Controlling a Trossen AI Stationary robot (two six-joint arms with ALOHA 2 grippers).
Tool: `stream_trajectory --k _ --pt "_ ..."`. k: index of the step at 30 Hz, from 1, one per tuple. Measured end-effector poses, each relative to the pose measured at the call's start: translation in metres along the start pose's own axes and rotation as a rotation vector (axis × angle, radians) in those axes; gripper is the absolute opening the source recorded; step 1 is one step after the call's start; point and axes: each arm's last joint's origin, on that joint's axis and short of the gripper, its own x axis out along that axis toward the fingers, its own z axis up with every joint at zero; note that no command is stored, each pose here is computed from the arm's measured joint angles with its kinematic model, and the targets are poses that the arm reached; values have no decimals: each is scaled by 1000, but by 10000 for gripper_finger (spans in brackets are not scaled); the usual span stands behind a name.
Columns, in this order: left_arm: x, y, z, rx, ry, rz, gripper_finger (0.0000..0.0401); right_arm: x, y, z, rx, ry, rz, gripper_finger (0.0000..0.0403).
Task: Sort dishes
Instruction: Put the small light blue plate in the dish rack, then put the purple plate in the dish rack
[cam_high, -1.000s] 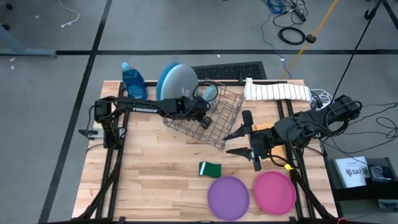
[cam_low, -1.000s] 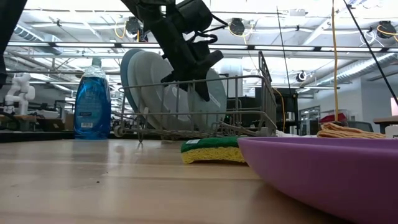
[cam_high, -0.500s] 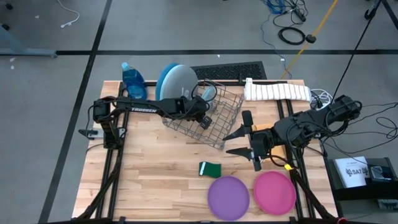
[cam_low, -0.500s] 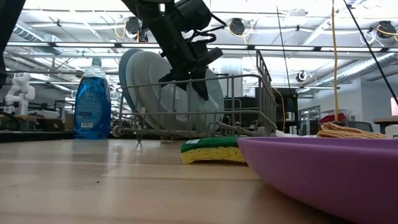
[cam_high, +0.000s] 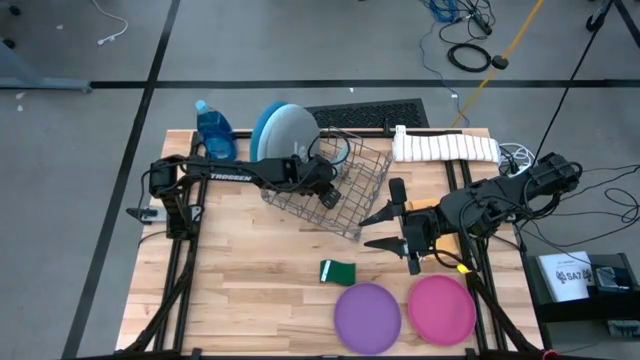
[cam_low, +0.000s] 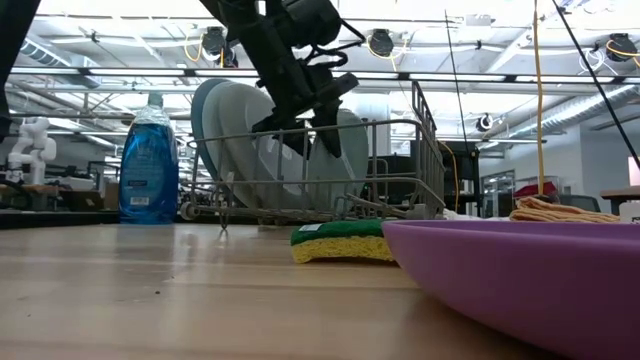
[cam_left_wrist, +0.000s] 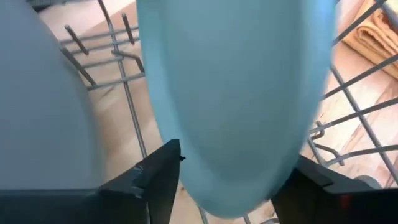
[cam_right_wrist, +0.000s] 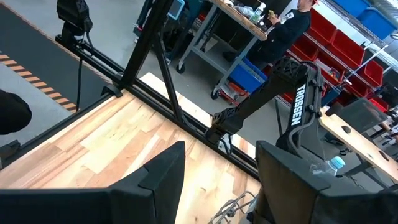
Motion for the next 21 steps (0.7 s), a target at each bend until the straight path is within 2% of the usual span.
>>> stream_trajectory --k 12,21 --pt "-30 -5 19 25 -81 -48 223 0 1 -2 9 22 12 189" --pt "-90 3 36 57 -294 4 223 0 2 -4 19 44 23 189"
